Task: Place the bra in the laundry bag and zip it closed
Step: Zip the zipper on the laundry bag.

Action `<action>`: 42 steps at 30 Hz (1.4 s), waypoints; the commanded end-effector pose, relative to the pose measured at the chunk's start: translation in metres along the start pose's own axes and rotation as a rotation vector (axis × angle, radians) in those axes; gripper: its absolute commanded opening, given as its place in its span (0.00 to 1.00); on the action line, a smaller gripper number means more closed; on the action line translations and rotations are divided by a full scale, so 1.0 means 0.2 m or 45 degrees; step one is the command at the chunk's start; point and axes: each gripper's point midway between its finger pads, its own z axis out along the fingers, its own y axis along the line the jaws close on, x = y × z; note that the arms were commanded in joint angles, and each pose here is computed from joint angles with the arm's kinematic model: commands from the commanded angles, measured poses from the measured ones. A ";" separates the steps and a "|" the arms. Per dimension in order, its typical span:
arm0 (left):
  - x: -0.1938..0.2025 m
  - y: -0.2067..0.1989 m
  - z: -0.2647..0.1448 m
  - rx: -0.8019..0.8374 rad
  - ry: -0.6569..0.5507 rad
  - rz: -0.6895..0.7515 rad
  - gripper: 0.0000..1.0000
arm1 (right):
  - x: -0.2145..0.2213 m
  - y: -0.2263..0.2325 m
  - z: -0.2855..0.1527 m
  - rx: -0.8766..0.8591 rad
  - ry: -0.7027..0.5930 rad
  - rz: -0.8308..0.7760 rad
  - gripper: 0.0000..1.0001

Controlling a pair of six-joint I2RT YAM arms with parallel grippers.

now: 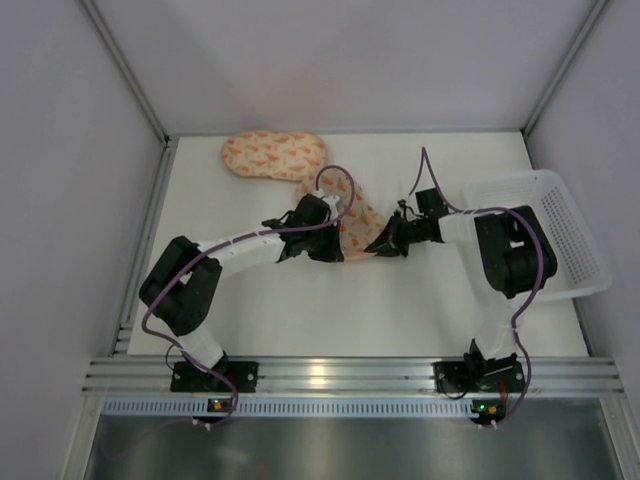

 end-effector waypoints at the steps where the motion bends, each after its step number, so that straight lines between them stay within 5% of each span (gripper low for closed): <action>1: -0.04 0.17 -0.06 -0.064 -0.029 -0.014 0.00 | -0.06 0.00 -0.01 0.024 -0.019 -0.091 0.00; 10: 0.05 0.25 -0.10 -0.065 0.024 0.004 0.00 | -0.15 0.03 0.02 -0.004 0.023 -0.187 0.00; 13: 0.03 0.22 -0.09 -0.044 0.015 -0.040 0.00 | -0.17 0.10 0.02 -0.009 0.043 -0.182 0.36; 14: 0.02 0.19 -0.08 -0.031 0.006 -0.046 0.00 | -0.19 0.11 0.01 -0.005 0.011 -0.185 0.63; 15: 0.00 0.17 -0.07 -0.034 -0.013 -0.072 0.00 | -0.20 0.12 0.00 0.002 -0.018 -0.188 0.74; 18: -0.06 0.06 -0.04 0.003 -0.065 -0.097 0.00 | -0.15 0.16 -0.07 -0.001 -0.036 -0.160 0.84; 30: -0.16 -0.22 0.12 0.068 -0.116 -0.136 0.00 | 0.06 0.10 -0.11 0.067 0.052 -0.019 0.74; 36: -0.13 -0.28 0.15 0.085 -0.097 -0.106 0.00 | -0.04 0.09 -0.03 0.097 0.008 -0.047 0.42; 40: -0.04 -0.19 0.13 -0.006 -0.039 -0.137 0.00 | -0.07 0.09 -0.01 0.086 0.008 -0.045 0.00; 42: -0.04 -0.14 0.10 -0.024 -0.042 -0.150 0.00 | -0.06 0.07 -0.01 0.096 0.011 -0.040 0.00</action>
